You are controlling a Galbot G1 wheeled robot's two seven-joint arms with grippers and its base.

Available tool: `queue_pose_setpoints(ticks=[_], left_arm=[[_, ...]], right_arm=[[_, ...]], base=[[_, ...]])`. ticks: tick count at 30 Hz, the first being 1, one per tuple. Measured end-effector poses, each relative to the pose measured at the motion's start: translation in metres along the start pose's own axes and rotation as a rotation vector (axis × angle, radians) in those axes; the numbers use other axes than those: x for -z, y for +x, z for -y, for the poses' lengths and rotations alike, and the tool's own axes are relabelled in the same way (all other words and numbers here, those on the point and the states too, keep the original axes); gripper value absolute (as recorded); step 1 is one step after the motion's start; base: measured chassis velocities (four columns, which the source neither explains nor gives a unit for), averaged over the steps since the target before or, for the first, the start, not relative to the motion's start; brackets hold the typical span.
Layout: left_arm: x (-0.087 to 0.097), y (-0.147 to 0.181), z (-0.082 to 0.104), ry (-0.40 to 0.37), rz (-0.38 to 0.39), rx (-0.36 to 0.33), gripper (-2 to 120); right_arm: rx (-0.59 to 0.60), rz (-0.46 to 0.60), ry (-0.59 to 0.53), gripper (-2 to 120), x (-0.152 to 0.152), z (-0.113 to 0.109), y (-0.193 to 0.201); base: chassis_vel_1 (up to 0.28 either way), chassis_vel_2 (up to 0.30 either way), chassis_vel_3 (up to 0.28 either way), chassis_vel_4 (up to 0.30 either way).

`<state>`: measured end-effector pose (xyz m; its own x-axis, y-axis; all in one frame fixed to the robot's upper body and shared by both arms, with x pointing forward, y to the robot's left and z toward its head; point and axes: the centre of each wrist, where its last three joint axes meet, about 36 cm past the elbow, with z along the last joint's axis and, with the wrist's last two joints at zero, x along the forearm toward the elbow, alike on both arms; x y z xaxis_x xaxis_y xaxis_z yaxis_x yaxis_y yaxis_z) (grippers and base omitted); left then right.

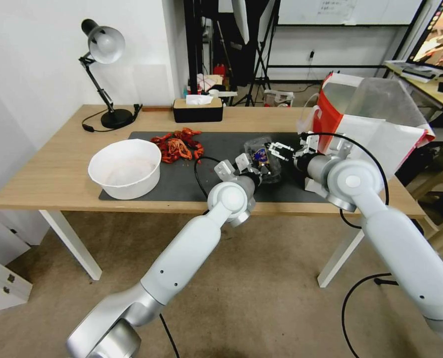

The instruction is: Close the takeout container lid, then place the container into the takeout bag.

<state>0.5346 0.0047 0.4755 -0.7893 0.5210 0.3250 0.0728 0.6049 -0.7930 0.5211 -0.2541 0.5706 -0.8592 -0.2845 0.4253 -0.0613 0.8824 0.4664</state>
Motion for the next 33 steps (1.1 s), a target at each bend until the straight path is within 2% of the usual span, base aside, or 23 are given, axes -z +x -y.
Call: queue_pose_setpoints(ticks=[3,6,9,33], left_arm=[[0.0,0.001,0.0,0.0,0.001,-0.001,0],[-0.001,0.002,-0.002,0.003,-0.001,0.001,0],[-0.002,0.002,-0.004,0.006,-0.002,0.004,0],[-0.001,0.006,-0.004,0.011,0.01,-0.001,0]], right_arm=[[-0.014,-0.021,0.018,100,0.002,0.004,-0.007],[-0.028,-0.109,0.077,100,0.012,0.013,-0.017],[-0.021,-0.142,0.086,100,0.018,0.015,-0.023],[0.003,-0.195,0.075,100,0.026,0.02,-0.051]], base=[[0.0,0.0,0.0,0.0],[0.0,0.0,0.0,0.0],[0.0,0.0,0.0,0.0],[0.0,0.0,0.0,0.0]])
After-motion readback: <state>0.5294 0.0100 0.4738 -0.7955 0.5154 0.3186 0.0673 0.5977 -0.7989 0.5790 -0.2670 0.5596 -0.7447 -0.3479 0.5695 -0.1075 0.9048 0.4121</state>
